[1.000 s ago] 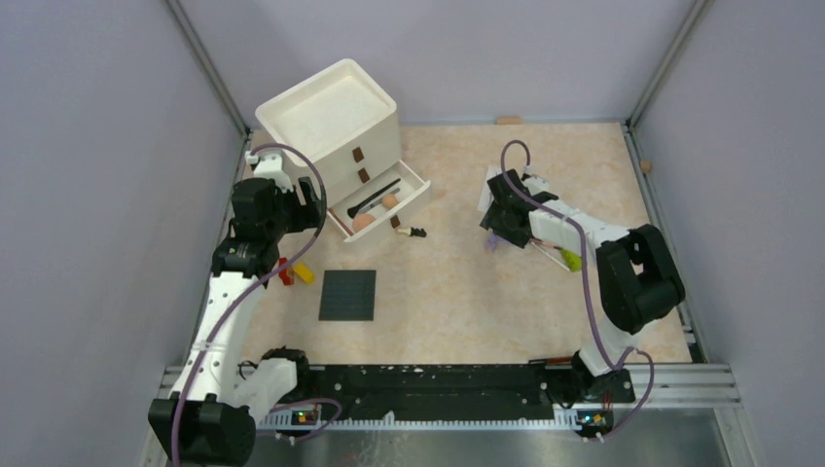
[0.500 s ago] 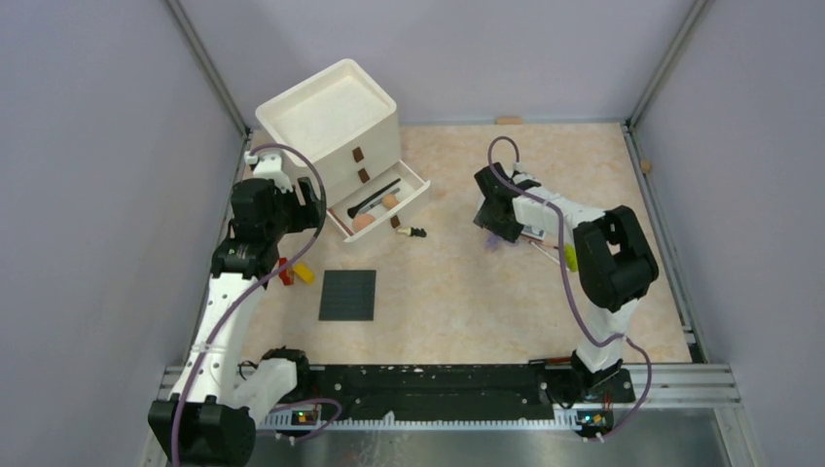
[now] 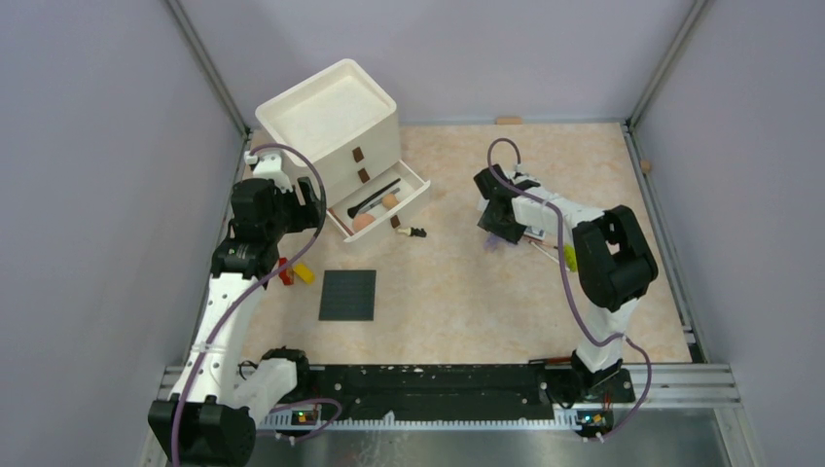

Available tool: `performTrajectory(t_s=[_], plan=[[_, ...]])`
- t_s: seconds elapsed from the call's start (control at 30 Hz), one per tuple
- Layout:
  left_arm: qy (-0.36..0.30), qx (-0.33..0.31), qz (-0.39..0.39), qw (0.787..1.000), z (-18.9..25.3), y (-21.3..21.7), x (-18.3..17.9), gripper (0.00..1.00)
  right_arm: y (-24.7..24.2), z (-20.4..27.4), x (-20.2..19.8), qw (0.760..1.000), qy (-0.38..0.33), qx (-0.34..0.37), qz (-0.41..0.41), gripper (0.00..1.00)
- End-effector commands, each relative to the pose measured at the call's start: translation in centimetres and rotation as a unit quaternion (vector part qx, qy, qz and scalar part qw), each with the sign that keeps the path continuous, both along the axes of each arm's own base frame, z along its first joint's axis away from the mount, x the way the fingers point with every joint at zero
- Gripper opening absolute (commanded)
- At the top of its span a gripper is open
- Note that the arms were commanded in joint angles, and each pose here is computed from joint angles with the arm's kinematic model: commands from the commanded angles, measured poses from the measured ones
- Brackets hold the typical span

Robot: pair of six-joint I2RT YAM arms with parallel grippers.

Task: Organize the makeup
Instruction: Pick up the makeup tool from the center of the board.

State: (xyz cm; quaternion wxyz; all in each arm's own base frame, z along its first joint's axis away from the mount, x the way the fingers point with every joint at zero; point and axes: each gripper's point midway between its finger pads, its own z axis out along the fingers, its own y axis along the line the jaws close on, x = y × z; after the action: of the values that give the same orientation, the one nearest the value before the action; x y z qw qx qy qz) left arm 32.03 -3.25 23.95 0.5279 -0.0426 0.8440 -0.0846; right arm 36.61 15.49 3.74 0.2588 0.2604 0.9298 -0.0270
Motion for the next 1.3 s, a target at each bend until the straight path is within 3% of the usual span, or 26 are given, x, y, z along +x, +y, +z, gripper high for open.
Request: performTrajectory(t_s=[0.0,0.5,0.9,1.07,1.2,1.27], plan=[[-0.022,0.005,-0.001,1.0,0.9,0.0,0.2,0.79,0.4,4.0,1.0,0.999,-0.044,-0.008,-0.001,0.57],[-0.024,0.003,-0.004,1.0,1.0,-0.1,0.2,0.79,2.3,2.4,-0.5,0.999,-0.024,0.031,0.003,0.58],[-0.026,0.005,-0.003,1.0,1.1,0.0,0.1,0.8,2.1,-0.8,-0.4,1.0,0.012,0.002,0.004,0.55],[-0.026,0.004,-0.004,1.0,1.1,-0.1,0.2,0.79,1.7,-1.2,-0.3,1.0,0.014,-0.01,0.006,0.42],[-0.025,0.004,-0.004,1.0,1.1,-0.1,0.1,0.79,1.5,-1.2,-0.5,1.0,0.013,-0.013,0.011,0.36],[-0.026,0.004,-0.004,1.0,1.1,-0.1,0.1,0.79,1.7,-1.0,-0.4,1.0,0.008,-0.012,0.025,0.26]])
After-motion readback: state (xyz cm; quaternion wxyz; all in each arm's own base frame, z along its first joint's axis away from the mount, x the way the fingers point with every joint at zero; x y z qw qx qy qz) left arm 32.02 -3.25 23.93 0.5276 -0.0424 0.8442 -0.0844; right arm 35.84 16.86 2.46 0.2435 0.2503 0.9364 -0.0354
